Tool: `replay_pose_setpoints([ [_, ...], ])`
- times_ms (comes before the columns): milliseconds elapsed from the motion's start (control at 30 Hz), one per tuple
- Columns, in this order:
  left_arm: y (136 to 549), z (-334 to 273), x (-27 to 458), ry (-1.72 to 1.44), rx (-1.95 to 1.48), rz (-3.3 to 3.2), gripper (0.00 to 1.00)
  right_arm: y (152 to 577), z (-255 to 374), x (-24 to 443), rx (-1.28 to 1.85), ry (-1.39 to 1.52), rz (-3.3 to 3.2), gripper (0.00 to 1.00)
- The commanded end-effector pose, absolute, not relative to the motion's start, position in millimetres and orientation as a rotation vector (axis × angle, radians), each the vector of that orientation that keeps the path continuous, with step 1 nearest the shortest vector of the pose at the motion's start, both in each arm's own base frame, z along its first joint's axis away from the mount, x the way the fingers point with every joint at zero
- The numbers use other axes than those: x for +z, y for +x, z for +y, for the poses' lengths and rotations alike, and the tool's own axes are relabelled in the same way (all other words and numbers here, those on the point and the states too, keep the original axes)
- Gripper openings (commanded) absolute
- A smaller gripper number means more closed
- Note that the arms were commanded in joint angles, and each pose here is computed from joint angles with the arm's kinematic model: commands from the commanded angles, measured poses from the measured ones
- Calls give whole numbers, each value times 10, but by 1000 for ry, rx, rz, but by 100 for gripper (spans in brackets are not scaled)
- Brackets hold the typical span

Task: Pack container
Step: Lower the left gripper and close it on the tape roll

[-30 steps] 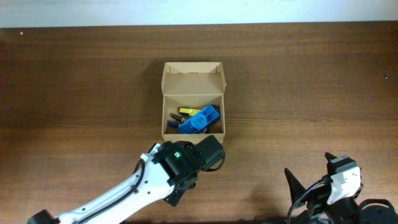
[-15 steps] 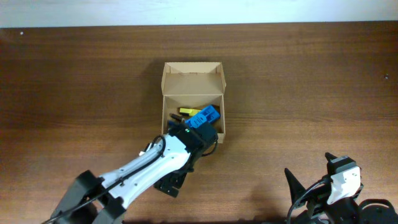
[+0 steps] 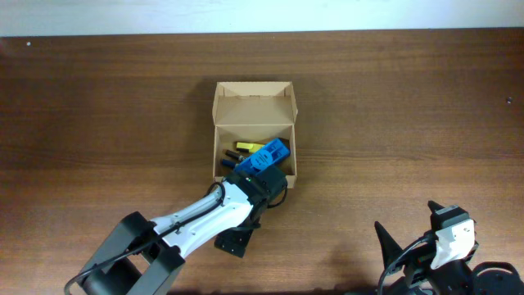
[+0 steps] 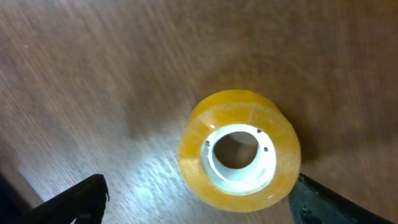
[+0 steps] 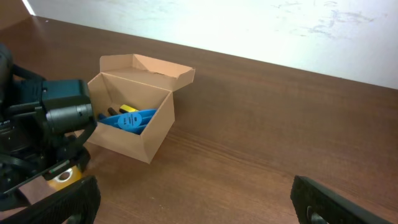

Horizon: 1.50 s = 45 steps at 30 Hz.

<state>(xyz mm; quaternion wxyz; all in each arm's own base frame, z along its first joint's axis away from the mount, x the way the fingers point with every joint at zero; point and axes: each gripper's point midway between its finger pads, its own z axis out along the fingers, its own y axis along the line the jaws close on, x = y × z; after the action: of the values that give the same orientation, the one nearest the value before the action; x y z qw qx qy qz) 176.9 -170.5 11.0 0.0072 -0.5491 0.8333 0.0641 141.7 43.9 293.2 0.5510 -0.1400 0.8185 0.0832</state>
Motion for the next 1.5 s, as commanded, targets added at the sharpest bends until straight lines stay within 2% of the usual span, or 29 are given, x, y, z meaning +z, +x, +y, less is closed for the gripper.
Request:
replay_pose_setpoints([
  [0,1725,-1692,76,-1754,216,2607,89,1426,409,2936,190,-304,1936,99],
  [800,2057,-1523,72,-1587,125,2576,89,1426,409,2936,190,-304,1936,99],
  [1067,2038,-1507,32,-1603,123,2579,89,1426,409,2936,190,-304,1936,99],
  [1133,2002,-1524,-9,-1614,110,2596,79,1426,409,2936,190,-304,1936,99],
  [1267,1960,-1519,-59,-1621,107,2608,77,1426,409,2936,190,-304,1936,99],
  [1467,1983,-1548,-62,-1619,83,2610,57,1426,409,2936,190,-304,1936,99],
])
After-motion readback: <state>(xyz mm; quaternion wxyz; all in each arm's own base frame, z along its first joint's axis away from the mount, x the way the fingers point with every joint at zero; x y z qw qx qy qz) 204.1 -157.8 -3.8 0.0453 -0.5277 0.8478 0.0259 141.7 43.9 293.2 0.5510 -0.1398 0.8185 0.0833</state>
